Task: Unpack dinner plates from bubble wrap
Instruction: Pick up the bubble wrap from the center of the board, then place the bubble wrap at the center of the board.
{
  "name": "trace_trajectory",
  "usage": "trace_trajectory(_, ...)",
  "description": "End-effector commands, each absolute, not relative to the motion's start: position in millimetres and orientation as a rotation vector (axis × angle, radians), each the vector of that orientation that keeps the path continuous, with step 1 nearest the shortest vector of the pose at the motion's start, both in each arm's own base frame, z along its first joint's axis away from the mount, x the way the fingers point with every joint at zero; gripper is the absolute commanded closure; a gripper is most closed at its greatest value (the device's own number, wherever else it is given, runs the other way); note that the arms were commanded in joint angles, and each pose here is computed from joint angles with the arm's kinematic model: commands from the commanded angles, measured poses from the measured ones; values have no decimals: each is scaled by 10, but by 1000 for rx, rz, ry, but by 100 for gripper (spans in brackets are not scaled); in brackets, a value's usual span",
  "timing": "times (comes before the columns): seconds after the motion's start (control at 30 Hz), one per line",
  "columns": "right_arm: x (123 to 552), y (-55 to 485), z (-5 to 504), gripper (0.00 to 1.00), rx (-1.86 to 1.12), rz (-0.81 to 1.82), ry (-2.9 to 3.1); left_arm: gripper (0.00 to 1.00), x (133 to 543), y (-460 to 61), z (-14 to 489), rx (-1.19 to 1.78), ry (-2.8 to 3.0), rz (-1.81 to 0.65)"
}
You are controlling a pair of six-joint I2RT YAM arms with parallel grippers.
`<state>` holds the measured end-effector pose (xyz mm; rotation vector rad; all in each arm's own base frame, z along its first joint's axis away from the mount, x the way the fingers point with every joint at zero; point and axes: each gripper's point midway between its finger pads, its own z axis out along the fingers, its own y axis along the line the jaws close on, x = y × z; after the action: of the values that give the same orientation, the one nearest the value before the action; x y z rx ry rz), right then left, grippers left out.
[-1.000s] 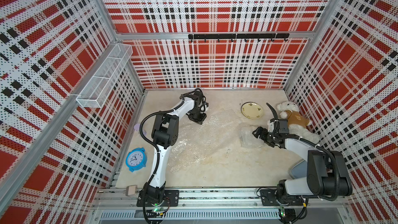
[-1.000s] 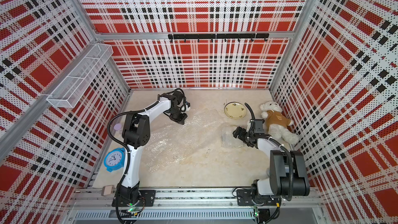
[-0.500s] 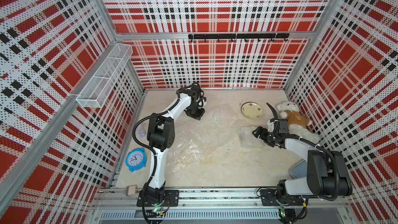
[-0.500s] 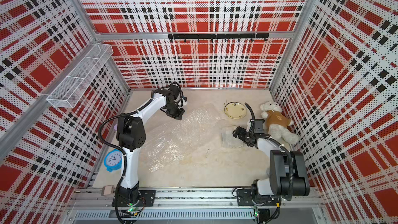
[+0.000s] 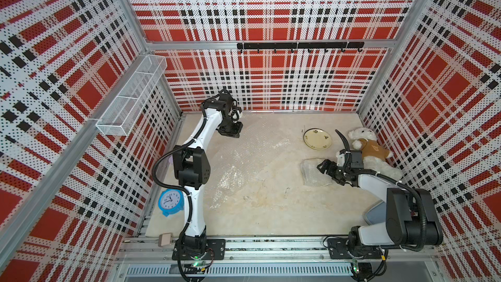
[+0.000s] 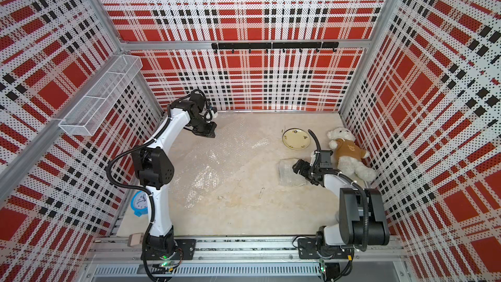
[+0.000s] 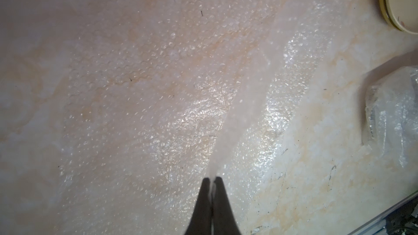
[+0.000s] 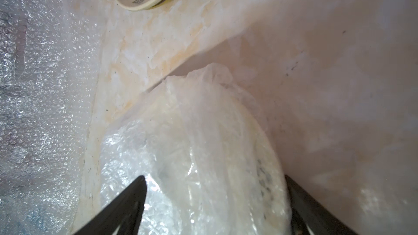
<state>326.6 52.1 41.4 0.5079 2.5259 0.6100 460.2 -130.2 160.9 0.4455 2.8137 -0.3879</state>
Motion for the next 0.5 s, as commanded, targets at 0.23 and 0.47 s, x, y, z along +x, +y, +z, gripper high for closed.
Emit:
trace_trajectory(0.23, 3290, 526, 419, 7, 497, 615, 2508, 100, 4560, -1062, 1701, 366, 2865, -401)
trace_trajectory(0.47, 3313, 535, 418, 7, 496, 623, 2506, 100, 4562, -916, 1840, 277, 2843, -431)
